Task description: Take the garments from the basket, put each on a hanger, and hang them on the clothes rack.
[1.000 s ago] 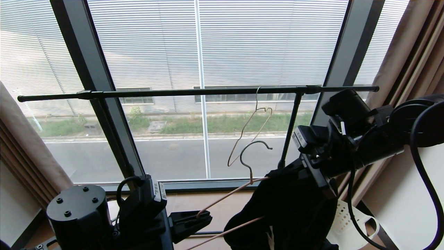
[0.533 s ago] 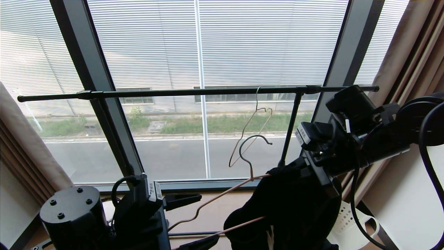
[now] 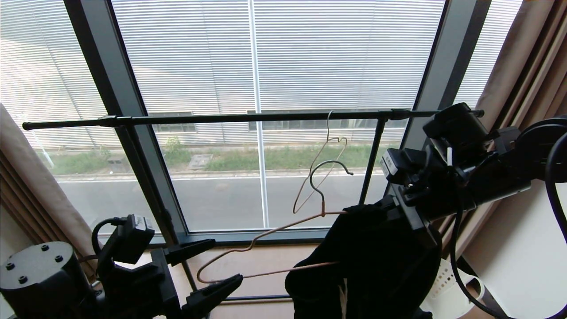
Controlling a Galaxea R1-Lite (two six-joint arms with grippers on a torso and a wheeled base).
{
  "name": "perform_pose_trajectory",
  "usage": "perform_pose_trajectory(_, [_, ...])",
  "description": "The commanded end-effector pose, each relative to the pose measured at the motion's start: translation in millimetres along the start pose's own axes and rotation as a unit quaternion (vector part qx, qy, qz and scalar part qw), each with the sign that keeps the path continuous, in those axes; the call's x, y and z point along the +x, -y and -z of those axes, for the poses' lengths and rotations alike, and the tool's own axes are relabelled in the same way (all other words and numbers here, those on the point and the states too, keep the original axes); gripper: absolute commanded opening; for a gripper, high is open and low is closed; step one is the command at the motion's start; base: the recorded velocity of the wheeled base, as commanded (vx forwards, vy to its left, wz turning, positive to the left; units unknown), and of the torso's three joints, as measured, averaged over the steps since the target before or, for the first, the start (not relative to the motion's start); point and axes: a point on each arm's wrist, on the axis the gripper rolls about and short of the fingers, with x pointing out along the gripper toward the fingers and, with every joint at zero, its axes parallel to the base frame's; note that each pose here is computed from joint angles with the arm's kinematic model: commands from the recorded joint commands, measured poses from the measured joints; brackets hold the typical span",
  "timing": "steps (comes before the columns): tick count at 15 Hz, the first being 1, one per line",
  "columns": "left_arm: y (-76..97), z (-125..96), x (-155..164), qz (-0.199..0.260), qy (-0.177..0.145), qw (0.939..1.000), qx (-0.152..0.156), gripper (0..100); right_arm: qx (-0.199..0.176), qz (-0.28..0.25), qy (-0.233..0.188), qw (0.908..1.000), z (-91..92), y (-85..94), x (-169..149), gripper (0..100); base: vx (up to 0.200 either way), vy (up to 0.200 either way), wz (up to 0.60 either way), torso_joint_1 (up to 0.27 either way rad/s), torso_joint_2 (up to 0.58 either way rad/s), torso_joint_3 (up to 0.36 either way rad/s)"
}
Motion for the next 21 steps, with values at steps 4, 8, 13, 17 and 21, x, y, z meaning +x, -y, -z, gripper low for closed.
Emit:
perform_pose_trajectory(4, [-12.3,-6.2,-11.5,-0.04,0.023,0.9961,-0.076,100,0.036,0.03,-0.001,0.9989,4.3,8.4,-13.0,0,0.0,0.0,0.0,0.0,0.0,0.0])
perform_pose_trajectory(8, [-28.6,5.7,-9.4,-0.077,0.003,0.9856,-0.151,100,0.079,0.077,0.013,0.9938,3.3,17.6,-39.5,0,0.0,0.0,0.0,0.0,0.0,0.0])
perform_pose_trajectory(13, [-43.1,29.4,-0.2,-0.098,-0.048,0.9759,-0.189,100,0.126,0.083,0.039,0.9878,-14.4,2.8,-51.1,0,0.0,0.0,0.0,0.0,0.0,0.0])
perform_pose_trajectory(17, [-41.7,49.4,24.0,-0.072,-0.096,0.9719,-0.202,100,0.115,0.056,0.053,0.9904,-11.8,-2.7,-49.3,0,0.0,0.0,0.0,0.0,0.0,0.0])
perform_pose_trajectory(21, [-42.5,61.5,47.1,-0.05,-0.117,0.9709,-0.203,100,0.088,0.029,0.06,0.9939,-23.5,-13.7,-40.1,0,0.0,0.0,0.0,0.0,0.0,0.0])
